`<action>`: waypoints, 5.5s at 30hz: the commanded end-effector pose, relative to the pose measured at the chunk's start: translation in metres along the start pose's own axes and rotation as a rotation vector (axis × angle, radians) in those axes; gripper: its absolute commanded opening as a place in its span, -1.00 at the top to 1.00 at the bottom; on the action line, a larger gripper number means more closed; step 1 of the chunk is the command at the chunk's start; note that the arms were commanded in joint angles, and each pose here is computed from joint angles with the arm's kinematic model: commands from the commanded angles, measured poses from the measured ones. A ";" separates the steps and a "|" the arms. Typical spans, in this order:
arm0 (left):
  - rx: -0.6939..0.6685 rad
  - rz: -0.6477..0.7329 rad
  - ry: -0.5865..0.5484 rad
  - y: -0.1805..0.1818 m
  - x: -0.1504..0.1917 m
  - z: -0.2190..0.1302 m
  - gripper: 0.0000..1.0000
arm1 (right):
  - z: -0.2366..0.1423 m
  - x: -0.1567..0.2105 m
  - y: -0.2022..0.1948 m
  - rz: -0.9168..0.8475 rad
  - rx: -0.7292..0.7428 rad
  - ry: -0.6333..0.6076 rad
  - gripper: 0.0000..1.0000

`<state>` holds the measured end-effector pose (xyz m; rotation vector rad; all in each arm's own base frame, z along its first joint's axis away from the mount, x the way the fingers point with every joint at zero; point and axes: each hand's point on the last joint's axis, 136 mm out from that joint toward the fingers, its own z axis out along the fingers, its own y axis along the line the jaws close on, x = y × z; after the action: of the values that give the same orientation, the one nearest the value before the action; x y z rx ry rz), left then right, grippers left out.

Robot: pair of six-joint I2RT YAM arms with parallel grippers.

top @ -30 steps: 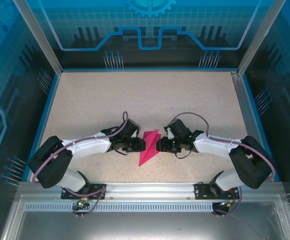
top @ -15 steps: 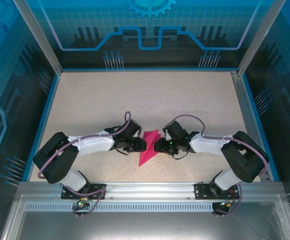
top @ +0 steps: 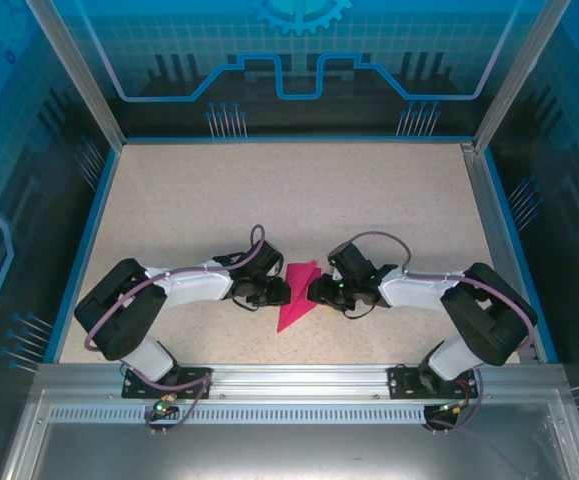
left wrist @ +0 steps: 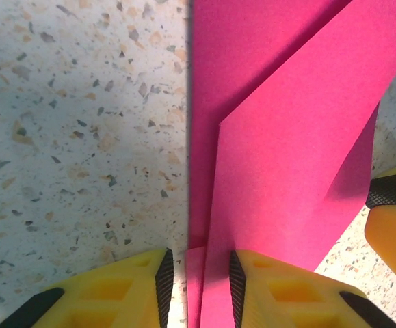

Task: Fold a paper plane with a square sheet of paper (pick it up from the middle)
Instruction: Turn over the paper at the center of the table, then fold the wing for the fifth time at the center of the table.

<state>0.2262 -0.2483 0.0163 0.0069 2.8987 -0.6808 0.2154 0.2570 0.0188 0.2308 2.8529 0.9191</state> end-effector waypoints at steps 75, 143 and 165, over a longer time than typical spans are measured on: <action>0.100 -0.077 -0.184 -0.008 -0.012 -0.037 0.25 | -0.025 -0.031 0.058 -0.361 0.012 -0.094 0.87; 0.219 -0.323 -0.332 0.018 -0.009 -0.072 -0.40 | -0.007 -0.038 0.027 -0.358 -0.127 0.154 0.29; 0.255 -0.265 -0.252 -0.005 -0.018 -0.052 -0.38 | 0.002 -0.014 -0.019 -0.064 -0.043 0.044 0.55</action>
<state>0.2260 -0.2132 0.0512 -0.4702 2.6068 -0.9309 0.2349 0.2514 0.0143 0.0045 2.8261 1.0686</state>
